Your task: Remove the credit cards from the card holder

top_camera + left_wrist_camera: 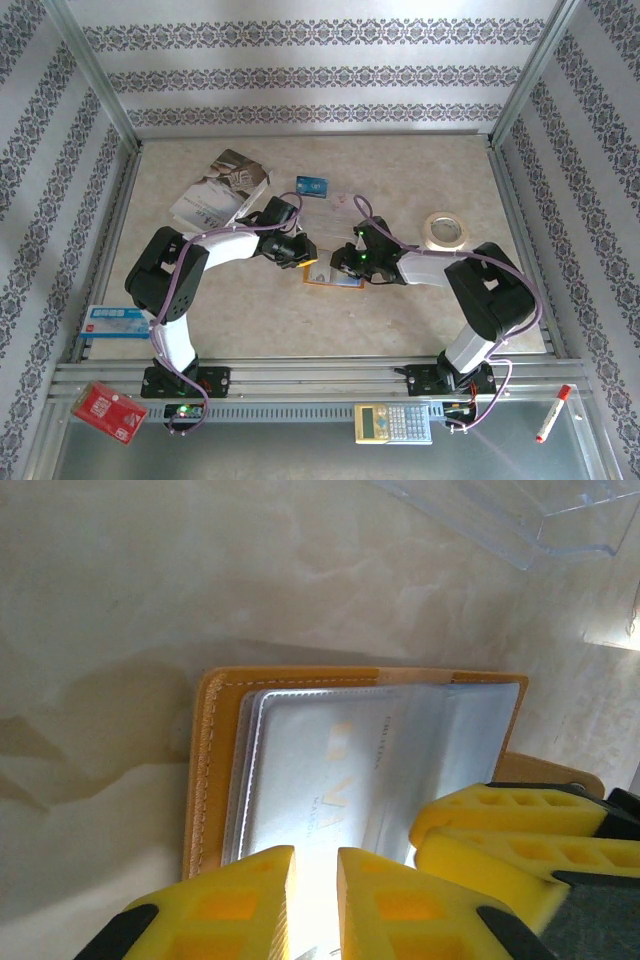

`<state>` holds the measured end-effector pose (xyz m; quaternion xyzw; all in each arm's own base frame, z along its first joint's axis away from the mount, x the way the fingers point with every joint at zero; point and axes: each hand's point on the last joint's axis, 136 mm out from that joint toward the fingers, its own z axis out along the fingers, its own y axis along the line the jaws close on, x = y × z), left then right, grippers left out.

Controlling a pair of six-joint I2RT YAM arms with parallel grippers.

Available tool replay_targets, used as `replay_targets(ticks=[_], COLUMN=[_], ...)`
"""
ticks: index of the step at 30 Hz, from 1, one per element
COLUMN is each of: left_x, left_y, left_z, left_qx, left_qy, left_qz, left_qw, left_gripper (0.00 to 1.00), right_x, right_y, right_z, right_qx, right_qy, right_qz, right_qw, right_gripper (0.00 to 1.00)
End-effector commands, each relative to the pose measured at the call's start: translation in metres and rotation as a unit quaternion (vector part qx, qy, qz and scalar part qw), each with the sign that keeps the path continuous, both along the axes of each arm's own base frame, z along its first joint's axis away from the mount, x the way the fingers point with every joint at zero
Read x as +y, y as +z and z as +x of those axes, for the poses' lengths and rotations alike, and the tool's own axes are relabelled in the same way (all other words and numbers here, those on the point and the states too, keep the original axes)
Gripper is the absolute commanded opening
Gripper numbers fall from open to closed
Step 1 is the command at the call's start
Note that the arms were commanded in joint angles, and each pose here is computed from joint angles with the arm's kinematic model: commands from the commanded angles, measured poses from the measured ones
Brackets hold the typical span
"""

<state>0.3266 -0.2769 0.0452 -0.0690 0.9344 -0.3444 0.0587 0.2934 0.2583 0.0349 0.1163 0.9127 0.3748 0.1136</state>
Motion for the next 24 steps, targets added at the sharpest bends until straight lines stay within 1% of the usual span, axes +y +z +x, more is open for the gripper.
replay_targets(ticks=[1, 7, 12, 16, 24], left_x=[0.0, 0.008, 0.01, 0.014, 0.022], left_y=[-0.007, -0.02, -0.027, -0.033, -0.046], left_z=[0.0, -0.004, -0.008, -0.012, -0.022], left_qx=[0.007, 0.017, 0.027, 0.035, 0.053], left_qy=[0.004, 0.014, 0.018, 0.022, 0.024], left_qz=[-0.005, 0.017, 0.021, 0.028, 0.044], left_qw=[1.0, 1.0, 0.999, 0.999, 0.997], left_gripper=[0.2, 0.19, 0.17, 0.16, 0.16], right_x=[0.008, -0.003, -0.006, -0.006, 0.003], right_y=[0.002, -0.007, -0.014, -0.018, -0.01], right_z=[0.002, 0.001, -0.001, -0.002, 0.002], right_qx=[0.009, 0.02, 0.031, 0.036, 0.011], right_qy=[0.014, 0.003, 0.014, 0.019, 0.035], right_qz=[0.01, -0.011, -0.023, -0.03, 0.005], right_qw=[1.0, 1.0, 0.999, 0.999, 0.999], right_gripper=[0.24, 0.23, 0.18, 0.16, 0.16])
